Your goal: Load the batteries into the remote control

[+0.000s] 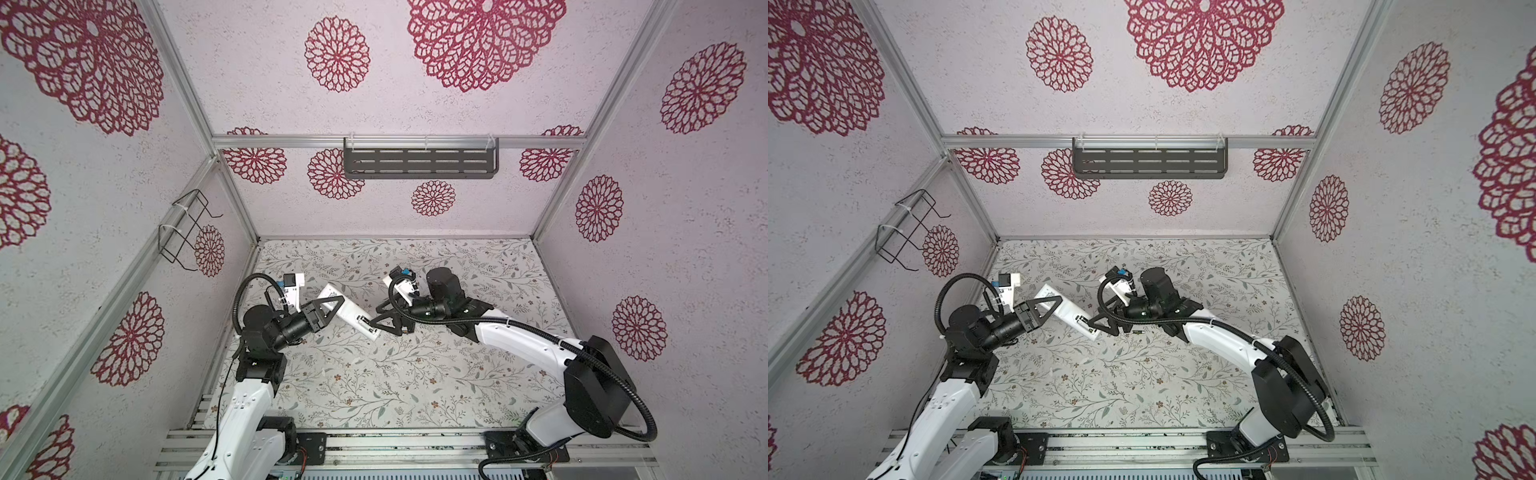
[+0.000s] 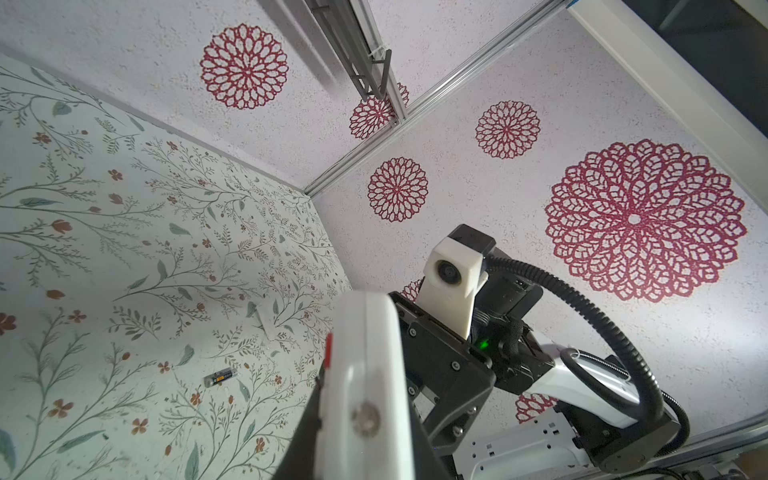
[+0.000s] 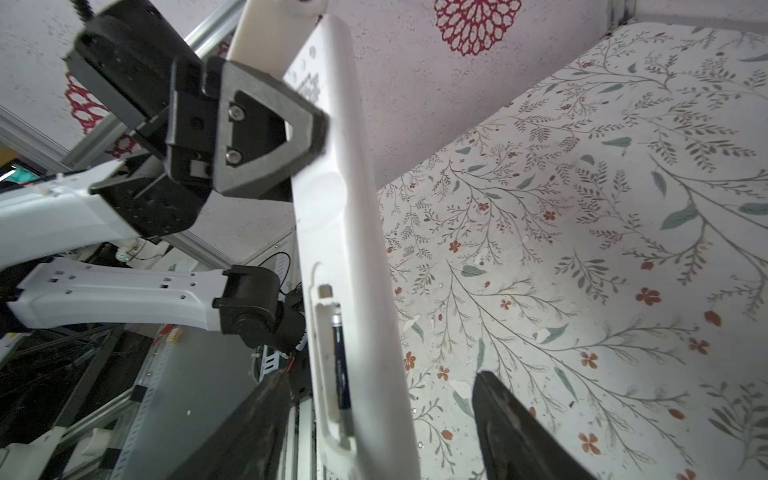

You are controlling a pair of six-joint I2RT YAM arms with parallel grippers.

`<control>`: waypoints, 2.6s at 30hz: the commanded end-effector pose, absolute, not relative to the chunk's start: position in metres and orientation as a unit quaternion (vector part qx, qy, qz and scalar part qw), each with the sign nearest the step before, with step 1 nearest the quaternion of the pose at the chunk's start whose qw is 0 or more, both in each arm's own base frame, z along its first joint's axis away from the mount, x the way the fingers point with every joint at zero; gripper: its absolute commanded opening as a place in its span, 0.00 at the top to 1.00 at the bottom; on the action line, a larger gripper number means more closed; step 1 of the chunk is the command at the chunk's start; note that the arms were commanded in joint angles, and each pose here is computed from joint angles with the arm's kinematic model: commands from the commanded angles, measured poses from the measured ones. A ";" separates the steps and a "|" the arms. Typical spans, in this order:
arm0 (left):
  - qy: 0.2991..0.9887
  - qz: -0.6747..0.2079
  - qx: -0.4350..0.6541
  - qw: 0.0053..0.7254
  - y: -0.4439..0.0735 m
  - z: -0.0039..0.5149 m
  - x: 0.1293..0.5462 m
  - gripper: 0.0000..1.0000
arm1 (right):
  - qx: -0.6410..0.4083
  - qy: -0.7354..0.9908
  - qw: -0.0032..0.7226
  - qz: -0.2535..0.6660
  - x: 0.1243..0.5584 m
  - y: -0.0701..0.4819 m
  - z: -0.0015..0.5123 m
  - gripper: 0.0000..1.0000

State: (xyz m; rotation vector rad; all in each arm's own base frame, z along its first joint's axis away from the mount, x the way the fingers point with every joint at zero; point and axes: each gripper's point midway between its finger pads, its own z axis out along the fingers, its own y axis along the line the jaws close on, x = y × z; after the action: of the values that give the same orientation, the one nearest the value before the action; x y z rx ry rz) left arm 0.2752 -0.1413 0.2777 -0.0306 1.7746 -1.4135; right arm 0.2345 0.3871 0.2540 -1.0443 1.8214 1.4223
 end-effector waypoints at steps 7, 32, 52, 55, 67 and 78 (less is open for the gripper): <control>0.697 -0.570 0.003 0.436 -0.143 0.288 0.269 0.94 | -0.403 0.655 0.297 0.566 0.231 0.393 0.270 0.33; 0.687 -0.576 0.013 0.442 -0.144 0.296 0.267 0.94 | -0.391 0.679 0.278 0.556 0.238 0.396 0.240 0.71; 0.773 -0.460 -0.063 0.432 -0.118 0.246 0.289 0.94 | -0.357 0.709 0.353 0.495 0.250 0.355 0.259 0.25; 0.789 -0.433 -0.082 0.428 -0.111 0.235 0.292 0.94 | -0.319 0.774 0.360 0.412 0.275 0.340 0.227 0.24; 0.796 -0.422 -0.093 0.423 -0.107 0.225 0.291 0.95 | -0.265 0.900 0.270 0.217 0.313 0.303 0.128 0.28; 0.785 -0.441 -0.091 0.426 -0.111 0.225 0.292 0.95 | -0.169 0.940 0.181 0.235 0.294 0.298 0.097 0.29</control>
State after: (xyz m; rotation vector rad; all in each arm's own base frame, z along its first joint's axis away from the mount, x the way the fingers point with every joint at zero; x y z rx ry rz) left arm 0.2900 -0.1092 0.2145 -0.2614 2.0096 -1.0888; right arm 0.2947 0.3028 0.0983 -0.6118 2.5795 0.6670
